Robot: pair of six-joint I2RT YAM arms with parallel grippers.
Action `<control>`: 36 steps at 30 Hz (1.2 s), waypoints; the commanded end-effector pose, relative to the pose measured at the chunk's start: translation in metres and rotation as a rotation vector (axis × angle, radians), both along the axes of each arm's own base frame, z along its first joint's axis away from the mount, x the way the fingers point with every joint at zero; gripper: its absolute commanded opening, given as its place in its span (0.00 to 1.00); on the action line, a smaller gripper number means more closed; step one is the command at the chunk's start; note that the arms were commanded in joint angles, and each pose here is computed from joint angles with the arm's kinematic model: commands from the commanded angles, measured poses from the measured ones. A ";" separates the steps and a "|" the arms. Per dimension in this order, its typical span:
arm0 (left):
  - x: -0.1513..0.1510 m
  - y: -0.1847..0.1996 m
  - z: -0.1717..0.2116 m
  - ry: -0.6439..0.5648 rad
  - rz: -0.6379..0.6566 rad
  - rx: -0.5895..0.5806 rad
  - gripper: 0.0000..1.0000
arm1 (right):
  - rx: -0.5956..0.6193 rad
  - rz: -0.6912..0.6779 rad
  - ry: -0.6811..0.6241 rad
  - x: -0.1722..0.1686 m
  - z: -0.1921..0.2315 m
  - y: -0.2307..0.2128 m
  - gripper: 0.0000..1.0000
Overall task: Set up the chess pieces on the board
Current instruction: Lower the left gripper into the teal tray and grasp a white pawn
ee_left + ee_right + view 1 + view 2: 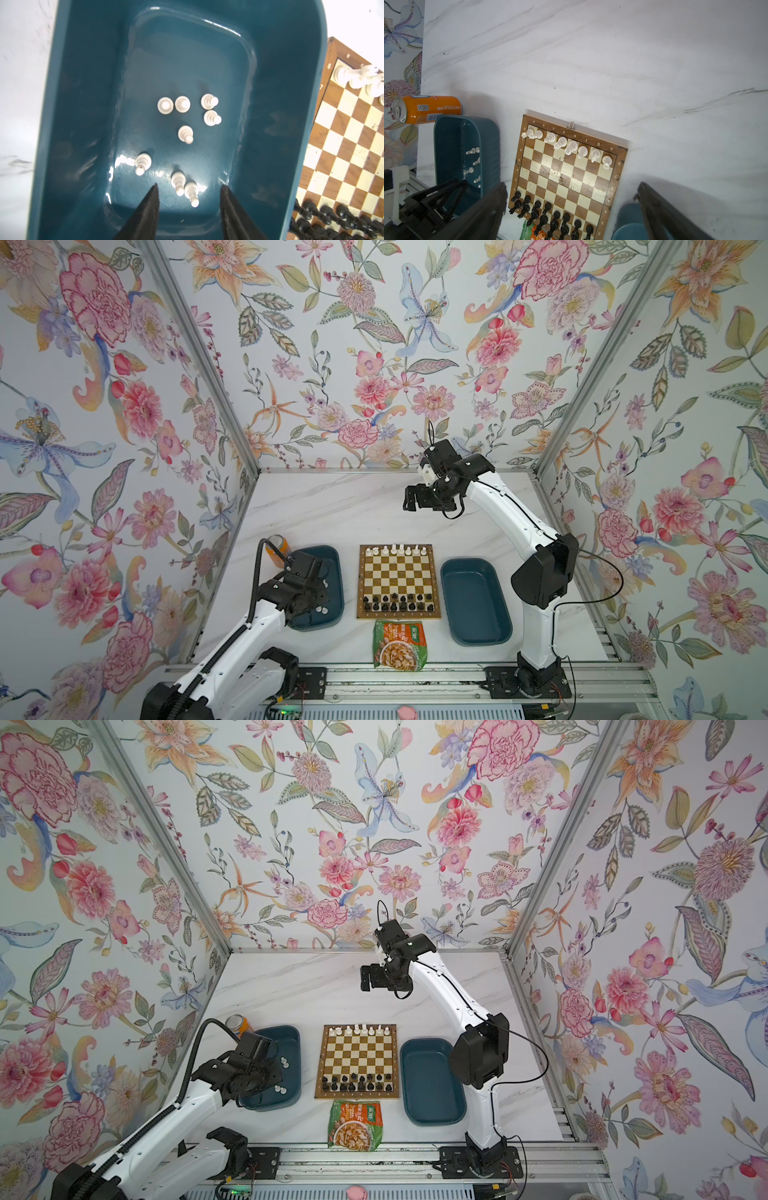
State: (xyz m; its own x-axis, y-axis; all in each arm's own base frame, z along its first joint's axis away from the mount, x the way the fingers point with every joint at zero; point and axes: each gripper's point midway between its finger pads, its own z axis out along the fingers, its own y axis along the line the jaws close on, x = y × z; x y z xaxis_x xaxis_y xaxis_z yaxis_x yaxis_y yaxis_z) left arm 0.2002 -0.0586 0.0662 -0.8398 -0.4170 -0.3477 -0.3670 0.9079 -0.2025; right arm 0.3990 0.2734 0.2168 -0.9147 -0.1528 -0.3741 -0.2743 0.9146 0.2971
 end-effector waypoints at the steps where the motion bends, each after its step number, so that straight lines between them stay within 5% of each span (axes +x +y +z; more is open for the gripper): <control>1: -0.016 -0.001 -0.017 0.068 0.034 -0.039 0.47 | -0.021 0.023 0.021 -0.001 -0.007 -0.005 0.99; 36: -0.001 0.004 -0.034 0.119 0.007 0.058 0.30 | -0.094 0.002 0.062 -0.005 -0.029 -0.037 0.99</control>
